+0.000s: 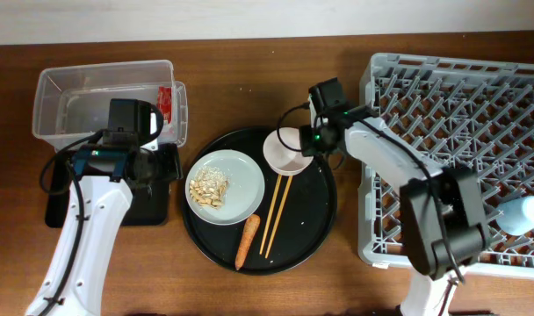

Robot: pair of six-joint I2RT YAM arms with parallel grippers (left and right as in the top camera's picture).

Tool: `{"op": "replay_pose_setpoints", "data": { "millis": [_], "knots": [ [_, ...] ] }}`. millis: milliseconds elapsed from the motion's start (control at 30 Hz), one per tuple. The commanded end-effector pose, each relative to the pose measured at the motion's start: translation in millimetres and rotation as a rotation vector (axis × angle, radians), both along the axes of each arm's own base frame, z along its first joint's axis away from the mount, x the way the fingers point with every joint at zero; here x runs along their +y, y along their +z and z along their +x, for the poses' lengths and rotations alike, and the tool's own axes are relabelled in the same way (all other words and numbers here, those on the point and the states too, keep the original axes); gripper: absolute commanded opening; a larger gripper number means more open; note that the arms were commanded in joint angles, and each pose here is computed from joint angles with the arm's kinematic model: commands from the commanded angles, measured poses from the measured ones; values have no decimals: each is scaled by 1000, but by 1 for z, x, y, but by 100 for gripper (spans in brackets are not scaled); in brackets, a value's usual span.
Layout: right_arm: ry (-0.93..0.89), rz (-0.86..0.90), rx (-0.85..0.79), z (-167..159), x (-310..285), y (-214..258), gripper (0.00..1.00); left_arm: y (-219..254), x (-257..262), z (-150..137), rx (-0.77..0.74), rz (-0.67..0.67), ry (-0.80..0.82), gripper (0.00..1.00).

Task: Sort waste into correct bins and load items into the dishwasher rack
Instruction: 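Grasp the pink bowl with the right gripper and lift it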

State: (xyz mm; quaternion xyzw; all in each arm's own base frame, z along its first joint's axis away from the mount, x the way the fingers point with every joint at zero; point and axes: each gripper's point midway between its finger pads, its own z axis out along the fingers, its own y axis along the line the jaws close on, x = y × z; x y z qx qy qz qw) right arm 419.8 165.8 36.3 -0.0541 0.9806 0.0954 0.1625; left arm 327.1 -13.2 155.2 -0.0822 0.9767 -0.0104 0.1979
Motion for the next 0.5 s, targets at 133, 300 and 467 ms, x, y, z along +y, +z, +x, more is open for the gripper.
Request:
{"op": "replay_pose_setpoints", "data": {
  "millis": [133,300,467],
  "knots": [
    [-32,-21,13,-4,-7,10,4,4,2,0,-12,14,-5,63],
    [-174,-237,-308,6,-103,172,4,4,3,0,-13,14,-5,63],
    [-545,-763,-483,-25,-285,271,4,4,2,0,-13,14,-5,63]
  ]
}}
